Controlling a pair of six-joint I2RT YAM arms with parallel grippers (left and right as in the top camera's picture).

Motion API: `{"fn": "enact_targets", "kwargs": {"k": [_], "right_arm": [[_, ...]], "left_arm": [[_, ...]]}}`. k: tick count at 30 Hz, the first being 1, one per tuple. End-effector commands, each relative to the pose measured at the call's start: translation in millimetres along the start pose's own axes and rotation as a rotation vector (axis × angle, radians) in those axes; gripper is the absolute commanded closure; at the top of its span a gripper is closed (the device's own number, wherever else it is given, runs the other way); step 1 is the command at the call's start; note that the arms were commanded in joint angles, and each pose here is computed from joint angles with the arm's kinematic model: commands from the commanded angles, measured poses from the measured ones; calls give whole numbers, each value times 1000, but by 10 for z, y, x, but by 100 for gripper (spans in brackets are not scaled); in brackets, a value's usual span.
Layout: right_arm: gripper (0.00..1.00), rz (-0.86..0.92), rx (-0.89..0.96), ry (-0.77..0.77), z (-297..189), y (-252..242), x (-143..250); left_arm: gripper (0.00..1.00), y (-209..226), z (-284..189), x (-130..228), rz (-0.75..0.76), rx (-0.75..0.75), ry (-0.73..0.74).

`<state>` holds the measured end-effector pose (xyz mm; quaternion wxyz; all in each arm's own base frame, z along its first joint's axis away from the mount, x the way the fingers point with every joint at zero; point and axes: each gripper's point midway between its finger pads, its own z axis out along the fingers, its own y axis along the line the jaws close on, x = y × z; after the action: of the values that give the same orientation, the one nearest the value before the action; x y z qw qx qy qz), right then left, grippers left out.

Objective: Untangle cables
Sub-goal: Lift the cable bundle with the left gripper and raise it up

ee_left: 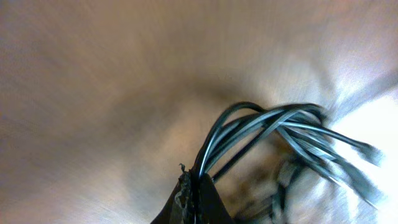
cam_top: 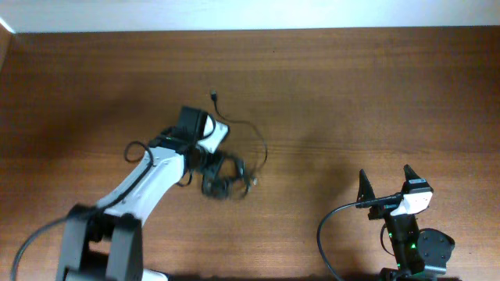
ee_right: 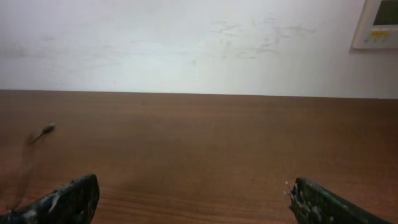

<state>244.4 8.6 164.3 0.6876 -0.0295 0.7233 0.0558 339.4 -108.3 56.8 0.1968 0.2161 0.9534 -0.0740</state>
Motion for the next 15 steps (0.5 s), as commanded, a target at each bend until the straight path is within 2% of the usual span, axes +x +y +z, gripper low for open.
{"fn": "enact_targets", "kwargs": {"k": [1, 7, 11, 15], "right_arm": [[1, 0, 2, 3, 0, 2, 21], [1, 0, 2, 3, 0, 2, 21], [1, 0, 2, 3, 0, 2, 21], [1, 0, 2, 3, 0, 2, 21]], "left_arm": [[100, 39, -694, -720, -39, -43, -278], [100, -15, -1355, -947, -12, -69, -472], [100, -42, -1557, -956, -7, -75, -520], [100, -42, -1640, -1009, -106, -50, -560]]}}
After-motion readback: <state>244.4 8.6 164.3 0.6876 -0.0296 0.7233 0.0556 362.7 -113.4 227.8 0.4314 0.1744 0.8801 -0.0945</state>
